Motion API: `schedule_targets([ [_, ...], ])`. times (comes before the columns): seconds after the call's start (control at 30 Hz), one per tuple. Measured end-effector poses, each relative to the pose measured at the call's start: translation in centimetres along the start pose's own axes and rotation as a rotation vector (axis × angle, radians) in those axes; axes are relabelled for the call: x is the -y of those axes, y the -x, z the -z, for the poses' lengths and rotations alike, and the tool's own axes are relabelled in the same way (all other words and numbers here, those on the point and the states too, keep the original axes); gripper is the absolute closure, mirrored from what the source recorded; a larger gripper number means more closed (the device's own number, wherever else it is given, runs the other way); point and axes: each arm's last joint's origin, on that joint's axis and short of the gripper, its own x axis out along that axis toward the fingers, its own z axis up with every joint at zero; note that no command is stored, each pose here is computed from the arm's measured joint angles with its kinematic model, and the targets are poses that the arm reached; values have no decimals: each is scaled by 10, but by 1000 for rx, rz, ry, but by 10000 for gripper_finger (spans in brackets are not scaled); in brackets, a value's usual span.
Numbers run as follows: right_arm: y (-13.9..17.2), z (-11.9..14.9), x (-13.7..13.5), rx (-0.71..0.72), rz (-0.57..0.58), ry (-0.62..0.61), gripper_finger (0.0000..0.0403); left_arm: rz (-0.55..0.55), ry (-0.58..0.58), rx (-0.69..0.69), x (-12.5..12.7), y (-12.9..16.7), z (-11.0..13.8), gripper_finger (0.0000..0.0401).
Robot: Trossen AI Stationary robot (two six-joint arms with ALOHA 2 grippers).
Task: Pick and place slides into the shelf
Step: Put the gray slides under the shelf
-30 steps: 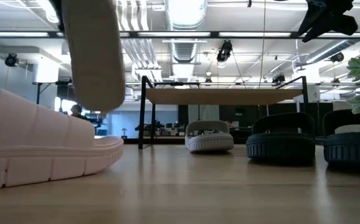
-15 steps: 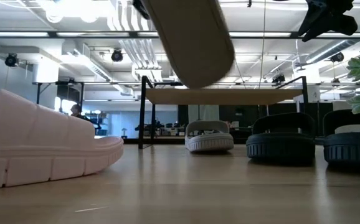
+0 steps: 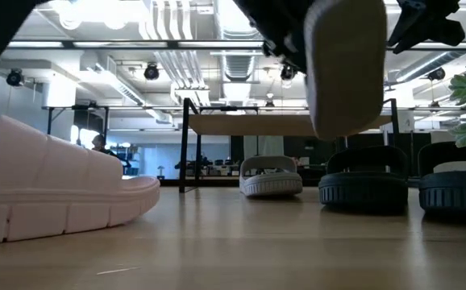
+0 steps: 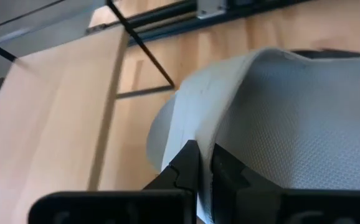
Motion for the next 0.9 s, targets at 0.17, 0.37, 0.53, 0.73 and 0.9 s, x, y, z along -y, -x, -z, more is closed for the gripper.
schedule_targets([
  [0.17,2,3,3,-12,12,-9,308,-41,16,-3,-3,-29,-4,401],
  [0.37,7,4,6,9,3,-22,312,-185,-6,-99,2,-63,15,401],
  [0.53,12,5,8,24,-9,-26,312,-344,-28,-162,4,-75,26,400],
  [0.73,15,7,10,37,-10,-22,314,-379,-26,-175,0,-78,29,359],
  [0.9,16,7,11,46,-1,-21,313,-395,-21,-183,-6,-80,30,323],
])
